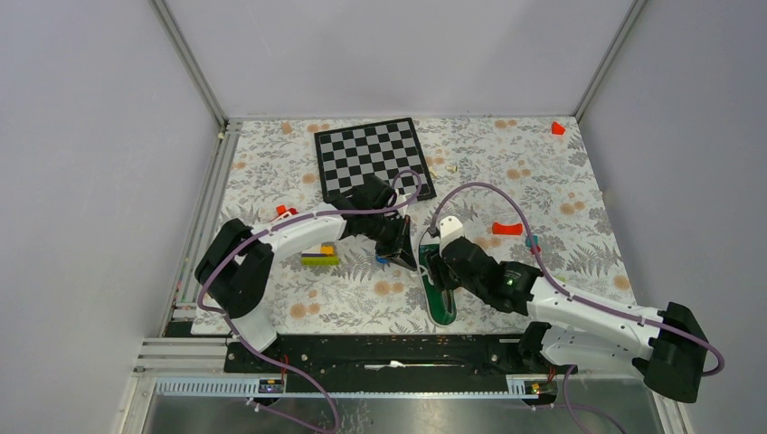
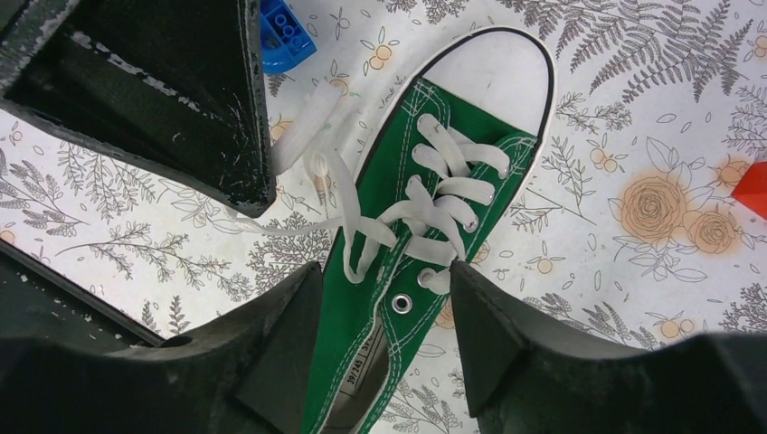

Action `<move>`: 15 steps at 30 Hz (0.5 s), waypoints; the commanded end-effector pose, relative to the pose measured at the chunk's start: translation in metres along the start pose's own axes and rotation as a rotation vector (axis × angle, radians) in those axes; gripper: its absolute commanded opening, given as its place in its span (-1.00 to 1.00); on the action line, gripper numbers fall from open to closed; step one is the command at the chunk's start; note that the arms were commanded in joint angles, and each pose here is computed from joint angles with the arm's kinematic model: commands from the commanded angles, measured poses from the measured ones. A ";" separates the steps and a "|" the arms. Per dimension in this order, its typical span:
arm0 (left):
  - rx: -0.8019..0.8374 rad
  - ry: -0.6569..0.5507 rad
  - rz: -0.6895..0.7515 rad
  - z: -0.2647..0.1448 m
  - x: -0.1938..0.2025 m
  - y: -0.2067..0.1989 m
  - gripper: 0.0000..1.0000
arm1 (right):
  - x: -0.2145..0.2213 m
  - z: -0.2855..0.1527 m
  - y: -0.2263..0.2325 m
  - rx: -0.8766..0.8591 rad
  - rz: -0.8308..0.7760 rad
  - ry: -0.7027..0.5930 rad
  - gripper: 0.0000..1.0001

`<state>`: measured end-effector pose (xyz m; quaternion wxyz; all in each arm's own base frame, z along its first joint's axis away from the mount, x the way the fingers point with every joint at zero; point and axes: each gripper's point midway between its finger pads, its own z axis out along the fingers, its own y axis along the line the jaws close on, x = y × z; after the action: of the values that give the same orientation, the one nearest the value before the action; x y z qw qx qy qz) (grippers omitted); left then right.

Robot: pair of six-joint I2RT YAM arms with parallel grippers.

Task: Tie the shoes
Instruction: Cross the shoelace with the shoelace.

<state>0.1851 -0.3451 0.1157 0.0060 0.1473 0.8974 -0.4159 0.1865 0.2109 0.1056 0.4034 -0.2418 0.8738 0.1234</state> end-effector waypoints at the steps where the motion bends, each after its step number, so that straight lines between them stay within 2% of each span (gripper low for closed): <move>1: 0.037 -0.037 0.061 -0.006 -0.011 -0.017 -1.00 | -0.012 -0.004 -0.003 0.010 -0.020 0.011 0.30; 3: 0.035 -0.035 0.059 -0.005 -0.011 -0.015 -1.00 | -0.010 -0.003 -0.010 0.042 -0.031 0.035 0.39; 8: 0.027 -0.036 0.062 -0.005 -0.010 -0.013 -1.00 | -0.007 -0.002 -0.023 0.078 -0.020 0.075 0.41; 15: 0.012 -0.018 0.043 0.001 -0.008 -0.001 -1.00 | -0.015 -0.007 0.001 -0.064 0.016 0.041 0.23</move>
<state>0.1847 -0.3444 0.1150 0.0064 0.1505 0.8974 -0.4148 0.1926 0.1928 0.0978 0.3629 -0.2439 0.8951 0.0871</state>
